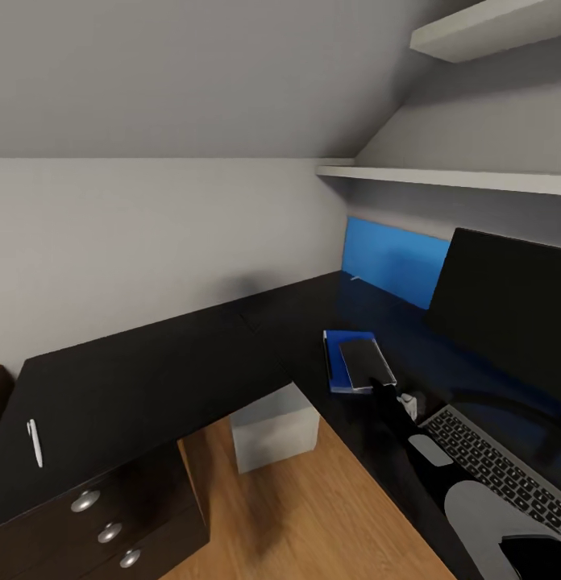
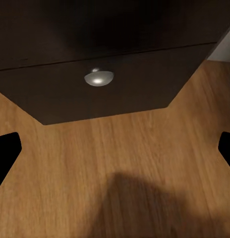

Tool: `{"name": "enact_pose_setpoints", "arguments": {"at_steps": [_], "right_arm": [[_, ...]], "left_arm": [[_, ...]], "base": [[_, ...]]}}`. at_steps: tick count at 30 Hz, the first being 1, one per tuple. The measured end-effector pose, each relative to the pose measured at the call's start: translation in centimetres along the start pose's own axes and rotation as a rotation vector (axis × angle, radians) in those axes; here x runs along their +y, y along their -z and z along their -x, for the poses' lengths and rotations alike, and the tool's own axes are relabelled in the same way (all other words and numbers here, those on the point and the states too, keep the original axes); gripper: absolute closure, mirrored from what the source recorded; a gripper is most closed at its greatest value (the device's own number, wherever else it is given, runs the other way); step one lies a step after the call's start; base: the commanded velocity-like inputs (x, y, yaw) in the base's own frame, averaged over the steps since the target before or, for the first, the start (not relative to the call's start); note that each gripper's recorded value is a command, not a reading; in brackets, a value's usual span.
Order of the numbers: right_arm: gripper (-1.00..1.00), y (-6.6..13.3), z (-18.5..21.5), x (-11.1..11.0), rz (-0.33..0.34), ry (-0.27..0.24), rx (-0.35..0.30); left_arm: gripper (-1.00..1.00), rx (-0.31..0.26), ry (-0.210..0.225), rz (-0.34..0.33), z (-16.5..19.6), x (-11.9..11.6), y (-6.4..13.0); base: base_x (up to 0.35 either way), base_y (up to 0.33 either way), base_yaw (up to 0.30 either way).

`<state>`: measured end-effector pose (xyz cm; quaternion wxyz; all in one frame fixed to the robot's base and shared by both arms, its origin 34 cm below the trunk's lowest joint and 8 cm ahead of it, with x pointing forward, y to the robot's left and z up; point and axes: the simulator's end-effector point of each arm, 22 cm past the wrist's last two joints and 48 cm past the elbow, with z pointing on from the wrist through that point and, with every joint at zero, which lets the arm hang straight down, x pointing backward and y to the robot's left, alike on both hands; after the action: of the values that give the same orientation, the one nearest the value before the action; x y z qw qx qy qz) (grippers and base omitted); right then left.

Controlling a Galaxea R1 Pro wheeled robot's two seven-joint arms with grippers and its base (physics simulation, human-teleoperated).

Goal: In the bedroom, organize the workspace by keeping the computer under the desk, ensuring the monitor is on the desk, placing the keyboard on the desk next to the monitor, placing the mouse on the desk next to the keyboard, moving the folder from the swivel chair onto the desk next to the mouse, stacking the notebook on top of the folder with the pen on top of the notebook, and positioning the swivel chair next to the desk.

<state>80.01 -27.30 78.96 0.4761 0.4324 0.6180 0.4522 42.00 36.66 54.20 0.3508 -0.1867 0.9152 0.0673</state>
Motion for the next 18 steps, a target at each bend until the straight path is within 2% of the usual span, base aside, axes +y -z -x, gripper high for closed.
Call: {"name": "enact_pose_setpoints", "arguments": {"at_steps": [18], "right_arm": [[1.00, 0.02, -0.20, -0.05, -0.001, -0.005, 0.001]], "left_arm": [[-1.00, 0.001, -0.002, -0.001, -0.06, -0.03, 0.01]], "base": [[0.152, 0.021, 0.000]]}}
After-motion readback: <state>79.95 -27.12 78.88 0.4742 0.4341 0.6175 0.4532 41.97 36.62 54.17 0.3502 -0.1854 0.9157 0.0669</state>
